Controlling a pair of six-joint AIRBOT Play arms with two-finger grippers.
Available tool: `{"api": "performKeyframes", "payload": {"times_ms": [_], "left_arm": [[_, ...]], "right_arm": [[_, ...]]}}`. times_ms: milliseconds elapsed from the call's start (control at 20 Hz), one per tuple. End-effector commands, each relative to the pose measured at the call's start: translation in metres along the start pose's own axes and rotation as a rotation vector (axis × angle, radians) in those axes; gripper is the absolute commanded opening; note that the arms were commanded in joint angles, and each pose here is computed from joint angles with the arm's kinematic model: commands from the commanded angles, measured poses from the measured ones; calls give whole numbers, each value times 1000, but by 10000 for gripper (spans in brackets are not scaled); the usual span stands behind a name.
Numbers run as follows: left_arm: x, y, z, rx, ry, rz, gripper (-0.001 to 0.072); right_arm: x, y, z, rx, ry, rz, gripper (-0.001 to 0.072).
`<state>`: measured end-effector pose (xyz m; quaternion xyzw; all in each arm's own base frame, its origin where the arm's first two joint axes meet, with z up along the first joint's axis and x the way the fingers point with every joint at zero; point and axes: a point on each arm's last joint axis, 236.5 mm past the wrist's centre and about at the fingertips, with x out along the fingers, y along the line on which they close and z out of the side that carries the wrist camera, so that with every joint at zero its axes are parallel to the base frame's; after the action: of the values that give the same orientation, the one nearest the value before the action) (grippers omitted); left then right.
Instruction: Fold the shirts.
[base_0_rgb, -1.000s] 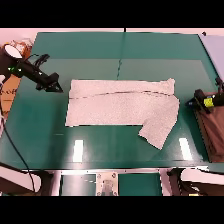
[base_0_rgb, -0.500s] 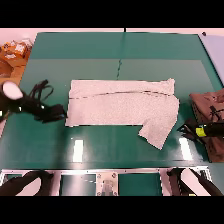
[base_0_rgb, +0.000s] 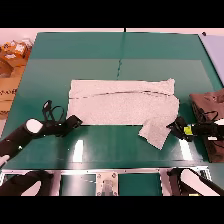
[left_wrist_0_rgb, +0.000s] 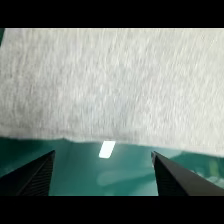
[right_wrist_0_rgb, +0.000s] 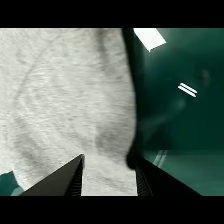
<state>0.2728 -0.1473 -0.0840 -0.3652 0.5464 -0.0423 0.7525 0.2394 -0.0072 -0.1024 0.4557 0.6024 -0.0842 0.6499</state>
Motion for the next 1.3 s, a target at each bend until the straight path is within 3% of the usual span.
{"api": "performKeyframes", "payload": {"times_ms": [0, 150, 250, 300, 450, 650, 950, 1250], "left_arm": [[18, 1, 14, -114, -105, -15, 706], [29, 7, 14, -191, -103, -6, 687], [28, 7, 20, -170, -128, -6, 68], [28, 5, 22, -129, -130, -7, 18], [26, -2, 24, -61, -118, -14, 17], [9, 11, 6, 49, 75, 54, 17], [-27, 37, -27, 188, 287, 191, 16], [-61, 3, 9, 357, 245, 204, 16]], "right_arm": [[14, 1, 5, -12, -10, -12, 368], [15, 5, 8, -8, -21, 0, 367], [15, 9, 10, 3, -25, 17, 366], [15, 12, 10, 1, -25, 30, 339], [15, 17, 6, -51, -10, 50, 14], [3, 5, -13, -135, 92, -30, 13], [-39, -22, -26, -132, 33, -210, 13], [-79, 34, -23, -182, -75, -67, 13]]}}
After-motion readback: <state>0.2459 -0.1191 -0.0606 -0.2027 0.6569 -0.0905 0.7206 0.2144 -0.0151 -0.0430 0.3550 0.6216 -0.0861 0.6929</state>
